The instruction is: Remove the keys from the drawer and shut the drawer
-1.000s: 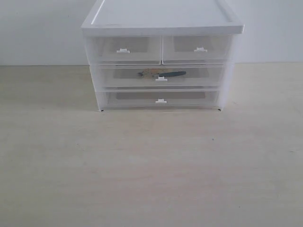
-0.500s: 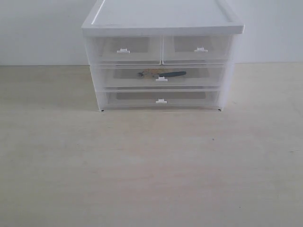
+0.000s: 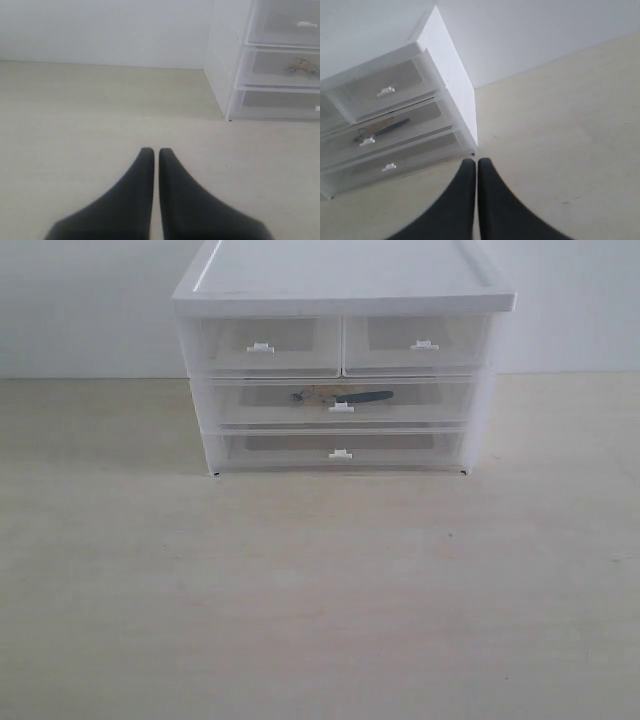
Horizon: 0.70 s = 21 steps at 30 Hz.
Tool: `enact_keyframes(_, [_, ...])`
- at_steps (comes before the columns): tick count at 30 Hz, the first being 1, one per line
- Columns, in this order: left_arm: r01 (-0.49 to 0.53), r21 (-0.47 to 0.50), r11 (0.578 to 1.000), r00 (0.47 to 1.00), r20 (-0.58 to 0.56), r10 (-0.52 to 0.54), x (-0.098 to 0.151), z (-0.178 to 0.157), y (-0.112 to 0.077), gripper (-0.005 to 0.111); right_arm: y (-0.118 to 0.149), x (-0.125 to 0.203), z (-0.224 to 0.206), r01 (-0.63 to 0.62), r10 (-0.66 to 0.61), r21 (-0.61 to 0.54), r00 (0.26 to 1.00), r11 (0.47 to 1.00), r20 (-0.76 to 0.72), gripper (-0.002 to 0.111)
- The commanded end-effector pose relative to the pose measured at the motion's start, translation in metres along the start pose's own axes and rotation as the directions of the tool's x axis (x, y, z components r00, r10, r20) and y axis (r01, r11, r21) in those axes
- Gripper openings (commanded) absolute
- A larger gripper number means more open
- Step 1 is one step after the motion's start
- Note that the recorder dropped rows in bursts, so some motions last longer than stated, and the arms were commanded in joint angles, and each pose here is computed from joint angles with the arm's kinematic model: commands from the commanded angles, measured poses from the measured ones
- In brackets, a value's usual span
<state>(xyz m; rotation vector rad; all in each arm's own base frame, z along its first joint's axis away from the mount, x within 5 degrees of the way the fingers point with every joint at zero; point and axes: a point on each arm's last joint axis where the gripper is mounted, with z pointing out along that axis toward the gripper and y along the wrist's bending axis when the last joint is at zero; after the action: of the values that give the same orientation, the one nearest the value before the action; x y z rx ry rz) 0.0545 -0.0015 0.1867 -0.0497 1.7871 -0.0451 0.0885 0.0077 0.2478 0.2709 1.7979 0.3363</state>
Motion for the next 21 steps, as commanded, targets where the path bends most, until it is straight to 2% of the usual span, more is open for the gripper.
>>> enact_keyframes(1, [-0.009,-0.004,1.0,1.0,0.001,0.009,0.001,0.0,0.0,0.004,0.001,-0.003,0.0,-0.021,0.021,-0.007,1.0,1.0,0.018,0.0])
enact_keyframes(3, [-0.009,-0.005,1.0,1.0,0.003,0.009,0.001,0.0,0.0,0.004,0.002,-0.004,0.0,-0.102,0.103,-0.024,0.994,0.994,0.029,0.0])
enact_keyframes(5, [-0.009,-0.005,1.0,1.0,0.003,0.009,0.001,0.0,0.0,0.004,0.004,-0.007,0.0,-0.243,0.245,-0.055,0.968,0.969,0.045,0.0])
enact_keyframes(8, [-0.009,-0.005,1.0,1.0,0.003,0.009,0.001,0.0,0.0,0.004,0.006,-0.009,0.0,-0.444,0.45,-0.096,0.892,0.891,0.049,0.0])
enact_keyframes(13, [-0.009,-0.005,1.0,1.0,0.003,0.009,0.001,0.0,0.0,0.004,0.009,-0.01,-0.001,-0.629,0.635,-0.131,0.772,0.766,0.008,0.0])
enact_keyframes(15, [-0.009,-0.005,1.0,1.0,0.003,0.009,0.001,0.0,0.0,0.004,0.011,-0.009,-0.001,-0.643,0.649,-0.139,0.761,0.753,-0.006,0.0])
enact_keyframes(18, [-0.009,-0.005,1.0,1.0,0.003,0.009,0.001,0.0,0.0,0.004,0.016,-0.01,-0.002,-0.564,0.567,-0.168,0.823,0.808,-0.039,0.0])
enact_keyframes(21, [-0.009,-0.005,1.0,1.0,0.003,0.009,0.001,0.0,0.0,0.004,0.029,-0.022,-0.005,-0.502,0.501,-0.251,0.862,0.827,-0.072,0.0])
